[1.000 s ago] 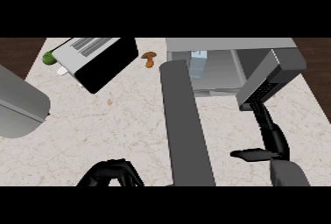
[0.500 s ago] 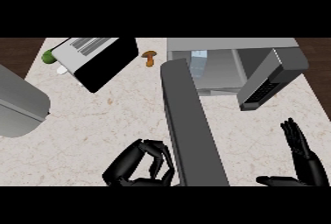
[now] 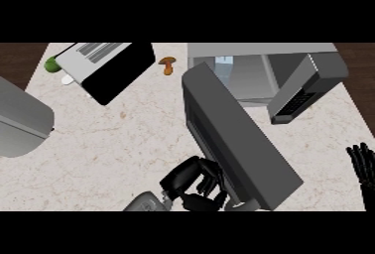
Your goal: Pick up the milk, place it into the microwave and close the microwave
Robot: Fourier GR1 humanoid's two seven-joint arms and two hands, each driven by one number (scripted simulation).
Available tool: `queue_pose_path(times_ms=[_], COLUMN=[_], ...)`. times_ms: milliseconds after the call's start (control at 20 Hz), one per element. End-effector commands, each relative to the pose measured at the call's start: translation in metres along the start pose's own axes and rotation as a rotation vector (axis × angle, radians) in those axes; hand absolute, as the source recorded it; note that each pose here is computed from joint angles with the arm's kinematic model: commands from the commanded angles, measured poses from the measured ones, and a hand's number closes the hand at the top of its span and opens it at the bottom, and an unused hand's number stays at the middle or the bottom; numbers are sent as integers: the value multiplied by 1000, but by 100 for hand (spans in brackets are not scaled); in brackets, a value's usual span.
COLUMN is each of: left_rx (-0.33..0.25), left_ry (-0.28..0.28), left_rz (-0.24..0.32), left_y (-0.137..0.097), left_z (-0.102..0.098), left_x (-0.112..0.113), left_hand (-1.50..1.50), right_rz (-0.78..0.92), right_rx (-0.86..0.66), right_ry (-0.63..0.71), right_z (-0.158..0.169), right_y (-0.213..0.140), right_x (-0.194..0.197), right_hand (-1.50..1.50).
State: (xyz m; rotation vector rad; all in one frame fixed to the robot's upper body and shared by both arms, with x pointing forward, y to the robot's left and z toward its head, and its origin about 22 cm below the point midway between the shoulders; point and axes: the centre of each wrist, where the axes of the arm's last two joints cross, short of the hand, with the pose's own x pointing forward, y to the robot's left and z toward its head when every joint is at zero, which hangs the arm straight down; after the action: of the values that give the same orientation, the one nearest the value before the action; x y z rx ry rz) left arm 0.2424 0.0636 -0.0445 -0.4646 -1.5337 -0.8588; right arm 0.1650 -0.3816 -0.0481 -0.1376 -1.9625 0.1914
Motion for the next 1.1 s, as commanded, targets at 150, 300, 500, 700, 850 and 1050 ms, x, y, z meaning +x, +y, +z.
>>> queue_pose_path(times_ms=[150, 300, 500, 700, 850, 1050], left_rx=[-14, 75, 158, 256, 316, 429], left_ry=[12, 55, 38, -2, -45, -143], left_rz=[-19, -53, -58, -39, 14, 65], left_y=[-27, -25, -31, -22, -12, -2], left_z=[-20, -24, -28, -39, -48, -54], left_x=[-8, -9, -1, 12, 24, 34], left_hand=[150, 150, 150, 150, 150, 150], right_rz=[-80, -74, -72, -94, -114, -131], right_rx=[84, 91, 120, 171, 216, 234], right_ry=[-95, -174, -209, -227, -238, -237], right_z=[-11, -32, -47, -60, -68, -73], right_y=[-13, -23, -21, -19, -13, -10], right_x=[22, 40, 51, 63, 68, 75], right_hand=[-150, -150, -150, -150, -150, -150])
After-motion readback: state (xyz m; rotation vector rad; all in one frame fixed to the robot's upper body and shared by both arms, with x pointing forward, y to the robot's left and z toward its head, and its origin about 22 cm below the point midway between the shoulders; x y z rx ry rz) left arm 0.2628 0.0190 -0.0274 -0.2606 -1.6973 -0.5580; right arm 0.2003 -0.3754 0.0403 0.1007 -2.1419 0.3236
